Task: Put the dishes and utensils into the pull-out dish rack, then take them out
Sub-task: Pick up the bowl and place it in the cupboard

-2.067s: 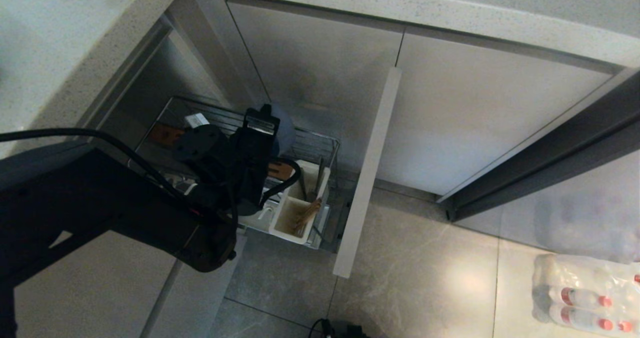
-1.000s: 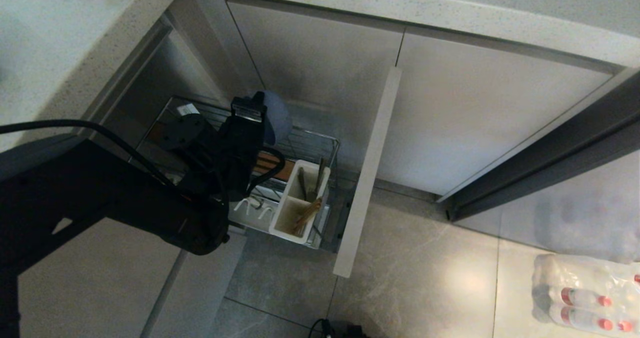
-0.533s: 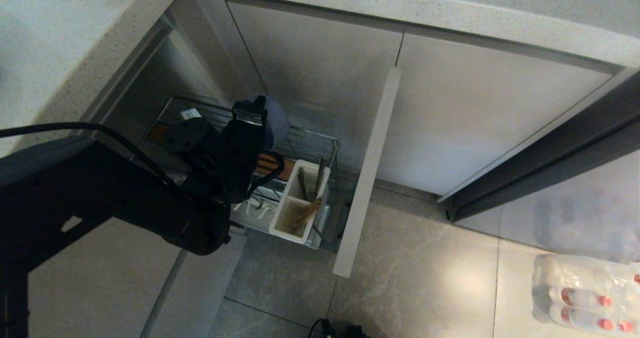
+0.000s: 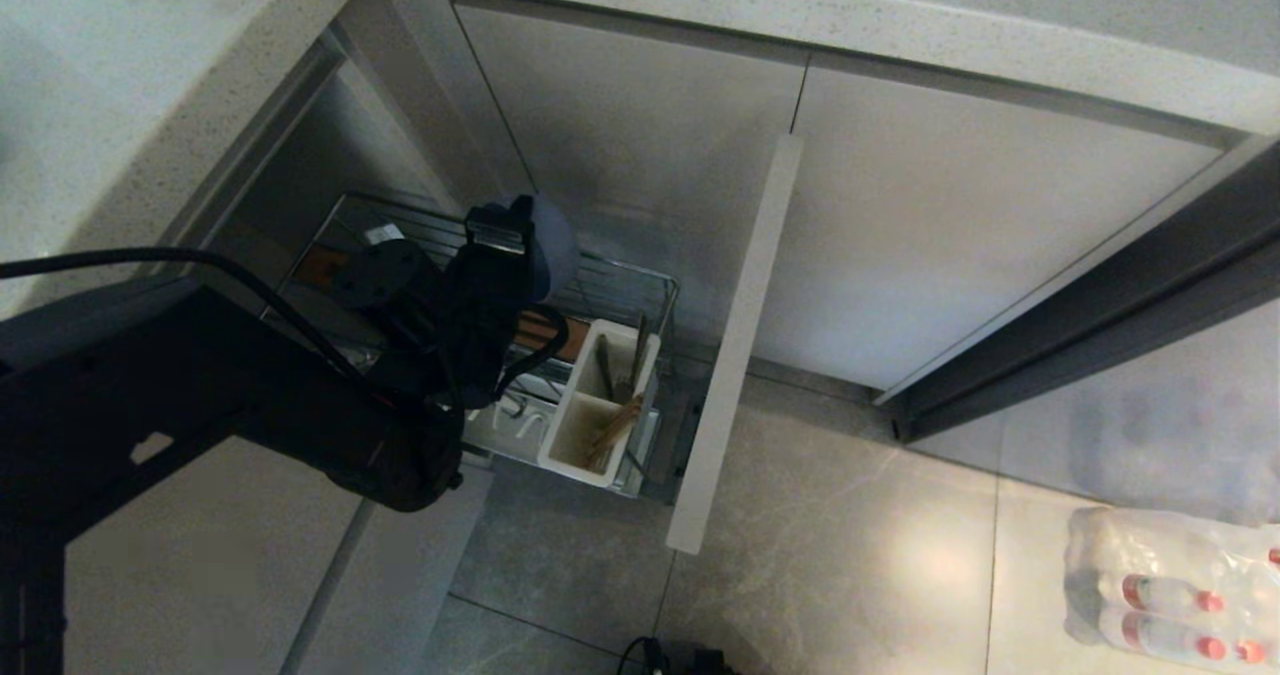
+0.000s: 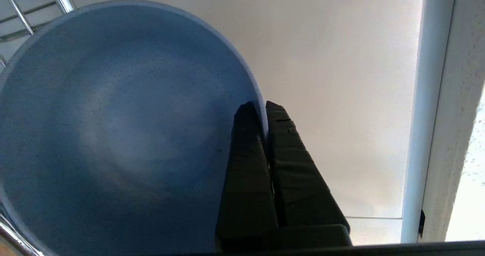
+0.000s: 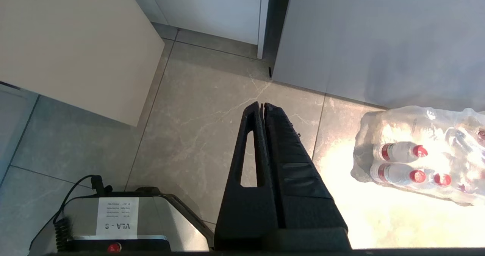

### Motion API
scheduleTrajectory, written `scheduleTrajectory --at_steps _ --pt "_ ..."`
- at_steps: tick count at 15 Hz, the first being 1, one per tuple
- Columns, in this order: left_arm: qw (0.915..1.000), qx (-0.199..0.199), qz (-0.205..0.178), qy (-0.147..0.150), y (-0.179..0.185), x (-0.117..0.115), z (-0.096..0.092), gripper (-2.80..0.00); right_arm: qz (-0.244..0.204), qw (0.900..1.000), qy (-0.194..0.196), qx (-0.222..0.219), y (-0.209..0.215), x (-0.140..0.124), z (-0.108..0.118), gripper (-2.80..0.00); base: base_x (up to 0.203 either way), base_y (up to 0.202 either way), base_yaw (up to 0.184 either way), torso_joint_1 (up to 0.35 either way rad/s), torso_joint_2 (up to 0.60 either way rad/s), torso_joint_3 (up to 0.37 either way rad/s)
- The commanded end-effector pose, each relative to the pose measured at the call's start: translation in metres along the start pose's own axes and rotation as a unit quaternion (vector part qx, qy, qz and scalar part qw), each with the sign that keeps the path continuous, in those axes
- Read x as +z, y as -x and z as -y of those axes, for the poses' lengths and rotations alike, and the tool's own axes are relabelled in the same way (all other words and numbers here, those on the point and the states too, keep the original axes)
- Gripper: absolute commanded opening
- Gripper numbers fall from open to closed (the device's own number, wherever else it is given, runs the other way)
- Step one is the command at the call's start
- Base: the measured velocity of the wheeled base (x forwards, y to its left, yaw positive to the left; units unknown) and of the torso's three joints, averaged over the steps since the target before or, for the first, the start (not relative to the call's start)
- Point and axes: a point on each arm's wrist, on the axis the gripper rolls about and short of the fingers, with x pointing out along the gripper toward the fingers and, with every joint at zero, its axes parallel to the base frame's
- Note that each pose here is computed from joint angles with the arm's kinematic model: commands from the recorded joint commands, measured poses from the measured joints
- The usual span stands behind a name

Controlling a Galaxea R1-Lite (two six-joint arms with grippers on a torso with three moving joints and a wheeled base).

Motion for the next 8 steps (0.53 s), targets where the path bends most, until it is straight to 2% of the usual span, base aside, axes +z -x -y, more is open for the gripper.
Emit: scheduleTrajectory --at_steps 1,8 --pt "1.0000 -0.003 0.004 0.005 0.000 0.000 0.001 -2.80 -0.001 1.000 0.000 0.000 0.000 0.000 0.000 -2.80 0.000 0.000 0.000 0.000 0.00 0.000" --pt "0.9997 0.018 0.004 0.014 0.001 -0.006 -0.012 -2.80 -0.001 1.000 0.000 0.000 0.000 0.000 0.000 -2.80 0.000 0.000 0.000 0.000 0.00 0.000"
